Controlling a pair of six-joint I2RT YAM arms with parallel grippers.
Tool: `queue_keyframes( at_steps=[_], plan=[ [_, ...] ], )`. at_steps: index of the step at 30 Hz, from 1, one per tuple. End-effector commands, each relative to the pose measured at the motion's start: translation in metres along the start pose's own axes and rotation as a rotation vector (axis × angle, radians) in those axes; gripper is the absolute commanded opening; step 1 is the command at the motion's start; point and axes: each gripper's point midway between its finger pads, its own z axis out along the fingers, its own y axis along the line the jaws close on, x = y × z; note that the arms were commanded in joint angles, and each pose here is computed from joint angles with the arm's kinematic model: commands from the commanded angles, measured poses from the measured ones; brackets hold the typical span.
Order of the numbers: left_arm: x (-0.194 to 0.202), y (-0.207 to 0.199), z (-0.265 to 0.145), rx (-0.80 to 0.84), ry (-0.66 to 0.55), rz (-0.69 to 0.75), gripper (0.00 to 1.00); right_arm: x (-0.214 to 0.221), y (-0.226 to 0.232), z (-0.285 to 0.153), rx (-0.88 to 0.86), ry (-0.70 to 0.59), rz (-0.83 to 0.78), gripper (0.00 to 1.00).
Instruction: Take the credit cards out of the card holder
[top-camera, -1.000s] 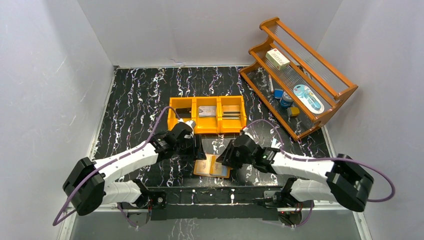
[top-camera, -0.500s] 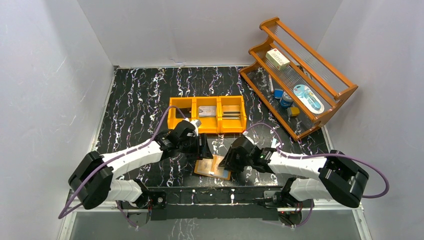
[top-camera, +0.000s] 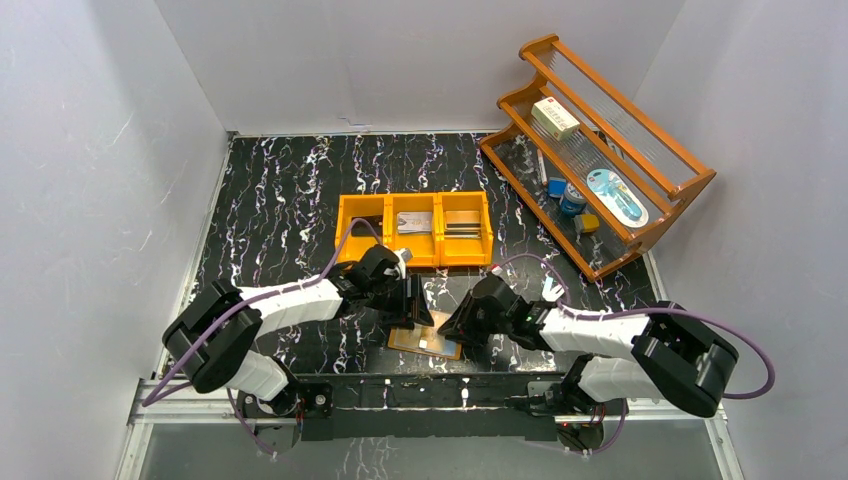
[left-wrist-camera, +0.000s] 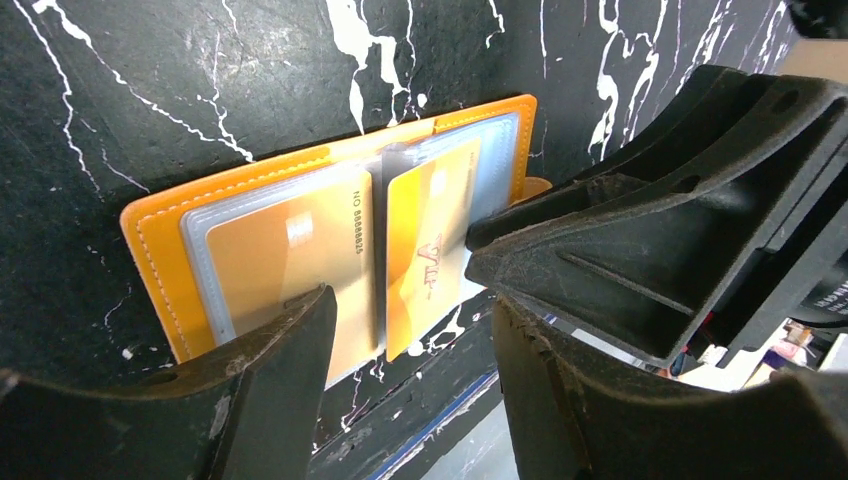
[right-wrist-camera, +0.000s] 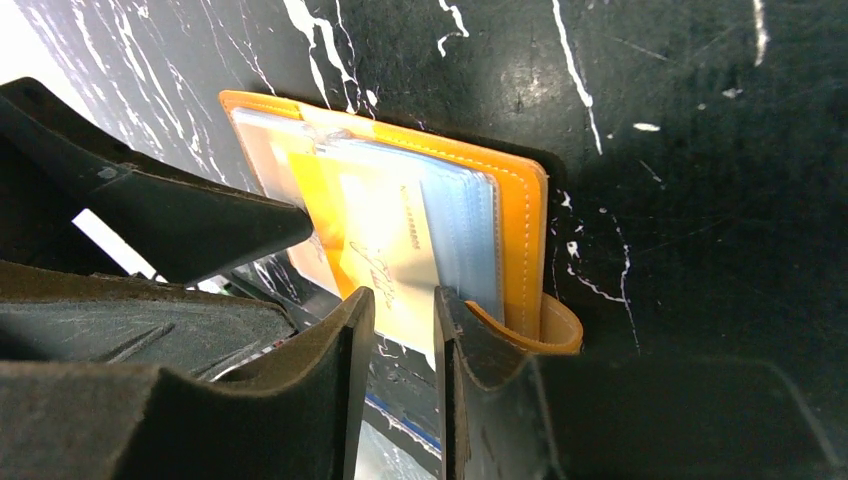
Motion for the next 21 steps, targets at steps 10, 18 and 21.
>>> queue_keyframes(
  at_steps=[10,18,21],
  plan=[
    [0.024,0.008,0.011,0.087,0.047,-0.095,0.50,0.008,-0.055,0.009,0.143,0.040,0.027,0.38],
    [0.023,0.011,0.010,0.072,0.032,-0.107,0.40,0.007,-0.056,0.009,0.150,0.034,0.032,0.38],
    [0.021,0.010,0.009,0.066,0.027,-0.104,0.35,0.006,-0.056,0.009,0.155,0.032,0.032,0.38]
  ],
)
